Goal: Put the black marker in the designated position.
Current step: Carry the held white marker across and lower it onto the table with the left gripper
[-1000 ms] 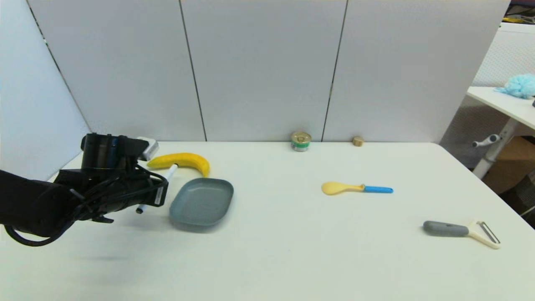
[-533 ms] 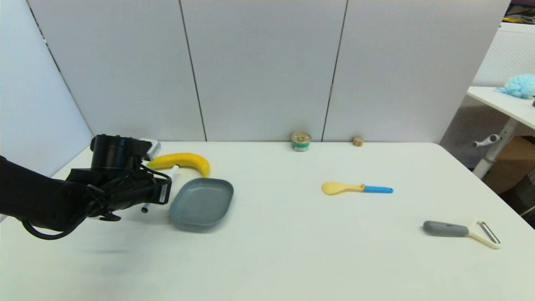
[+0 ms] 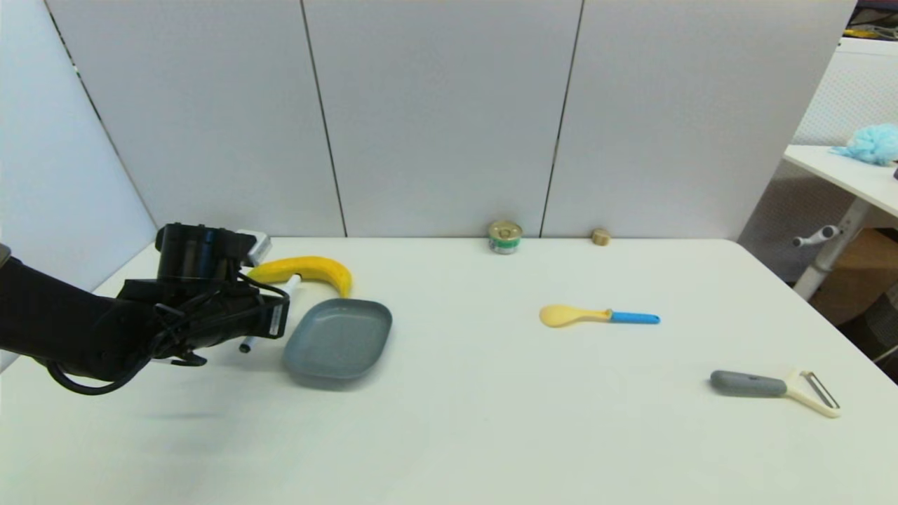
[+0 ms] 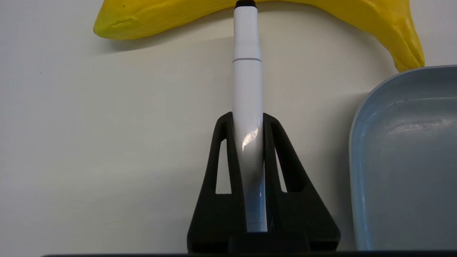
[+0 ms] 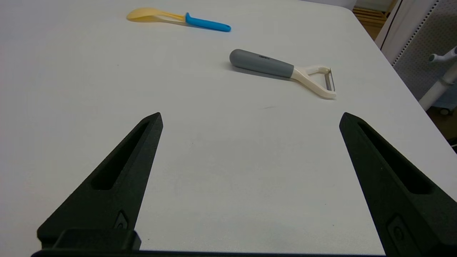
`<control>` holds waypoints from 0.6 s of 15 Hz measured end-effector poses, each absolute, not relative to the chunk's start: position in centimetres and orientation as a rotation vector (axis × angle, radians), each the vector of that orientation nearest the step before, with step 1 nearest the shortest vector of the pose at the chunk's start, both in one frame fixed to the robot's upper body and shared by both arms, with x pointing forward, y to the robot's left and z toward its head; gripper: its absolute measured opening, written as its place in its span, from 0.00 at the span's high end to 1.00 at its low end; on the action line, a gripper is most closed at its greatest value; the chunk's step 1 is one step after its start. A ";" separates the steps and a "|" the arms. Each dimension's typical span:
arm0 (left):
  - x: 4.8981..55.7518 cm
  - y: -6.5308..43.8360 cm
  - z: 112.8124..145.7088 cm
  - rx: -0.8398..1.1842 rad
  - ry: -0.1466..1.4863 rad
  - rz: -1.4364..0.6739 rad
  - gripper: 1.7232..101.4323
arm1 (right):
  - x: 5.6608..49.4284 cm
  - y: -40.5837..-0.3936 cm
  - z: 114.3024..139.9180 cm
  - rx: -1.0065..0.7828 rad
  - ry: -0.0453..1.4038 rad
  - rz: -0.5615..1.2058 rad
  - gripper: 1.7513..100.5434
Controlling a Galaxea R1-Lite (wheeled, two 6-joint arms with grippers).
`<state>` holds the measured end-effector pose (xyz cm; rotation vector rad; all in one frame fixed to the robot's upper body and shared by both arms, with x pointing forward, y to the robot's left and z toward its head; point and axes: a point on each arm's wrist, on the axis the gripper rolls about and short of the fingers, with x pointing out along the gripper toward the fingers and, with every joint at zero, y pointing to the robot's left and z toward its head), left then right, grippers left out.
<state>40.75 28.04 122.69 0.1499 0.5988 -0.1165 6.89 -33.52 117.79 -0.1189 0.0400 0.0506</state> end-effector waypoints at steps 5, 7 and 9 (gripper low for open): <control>40.8 28.1 122.8 0.149 0.595 -0.113 0.71 | 6.9 -33.5 117.8 -0.119 0.040 0.051 0.03; 40.8 28.1 122.9 0.149 0.591 -0.113 0.55 | 6.9 -33.5 117.8 -0.119 0.040 0.051 0.03; 40.9 28.2 123.1 0.154 0.584 -0.113 0.44 | 6.9 -33.5 117.8 -0.119 0.040 0.051 0.03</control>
